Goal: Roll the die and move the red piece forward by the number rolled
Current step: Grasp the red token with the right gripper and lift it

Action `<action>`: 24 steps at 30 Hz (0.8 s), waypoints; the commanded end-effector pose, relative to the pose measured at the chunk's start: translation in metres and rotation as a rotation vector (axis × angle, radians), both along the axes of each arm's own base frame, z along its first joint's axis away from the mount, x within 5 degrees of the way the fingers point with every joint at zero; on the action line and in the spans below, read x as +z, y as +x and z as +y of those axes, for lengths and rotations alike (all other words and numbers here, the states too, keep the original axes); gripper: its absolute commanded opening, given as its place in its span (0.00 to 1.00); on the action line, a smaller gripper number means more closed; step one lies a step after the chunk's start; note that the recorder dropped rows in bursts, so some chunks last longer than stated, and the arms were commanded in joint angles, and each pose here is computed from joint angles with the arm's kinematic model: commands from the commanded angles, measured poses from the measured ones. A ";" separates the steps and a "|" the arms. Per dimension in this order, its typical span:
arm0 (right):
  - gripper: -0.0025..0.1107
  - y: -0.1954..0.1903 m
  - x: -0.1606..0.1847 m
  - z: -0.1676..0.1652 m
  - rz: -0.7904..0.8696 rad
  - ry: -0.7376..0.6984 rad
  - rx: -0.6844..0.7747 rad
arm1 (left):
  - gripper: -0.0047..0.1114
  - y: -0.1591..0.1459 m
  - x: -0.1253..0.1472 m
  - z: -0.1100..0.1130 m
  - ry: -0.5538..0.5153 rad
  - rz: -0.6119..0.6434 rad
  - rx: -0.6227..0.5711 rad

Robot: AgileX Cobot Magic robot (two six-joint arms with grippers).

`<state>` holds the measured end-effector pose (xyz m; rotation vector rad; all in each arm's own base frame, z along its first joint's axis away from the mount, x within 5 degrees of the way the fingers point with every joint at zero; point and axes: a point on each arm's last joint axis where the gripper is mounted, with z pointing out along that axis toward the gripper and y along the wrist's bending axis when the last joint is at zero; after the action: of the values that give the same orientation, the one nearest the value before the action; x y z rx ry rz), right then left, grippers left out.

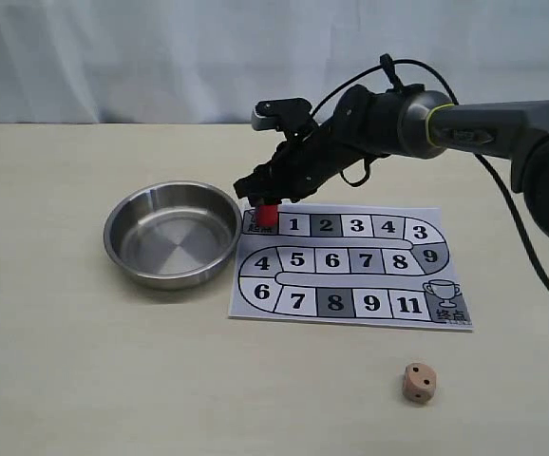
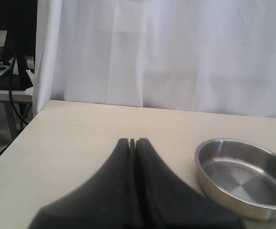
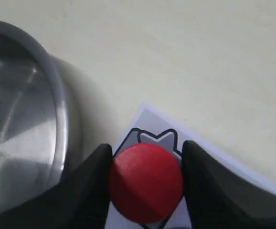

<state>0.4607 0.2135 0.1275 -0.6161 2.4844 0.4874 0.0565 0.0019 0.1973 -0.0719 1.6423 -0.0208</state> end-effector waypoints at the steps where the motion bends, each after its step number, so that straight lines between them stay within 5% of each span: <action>1: 0.20 0.000 0.002 0.000 -0.011 -0.005 0.009 | 0.04 0.000 0.003 0.000 0.002 -0.016 0.000; 6: 0.06 0.000 0.002 0.000 -0.006 -0.013 0.019 | 0.04 0.000 0.003 0.000 0.002 -0.016 0.000; 24: 0.06 -0.011 0.058 -0.009 -0.072 -0.098 0.112 | 0.04 0.000 0.003 0.000 0.002 -0.018 0.000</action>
<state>0.4503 0.2076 0.1824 -0.7543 2.4268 0.4196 0.0565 0.0019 0.1973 -0.0719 1.6423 -0.0208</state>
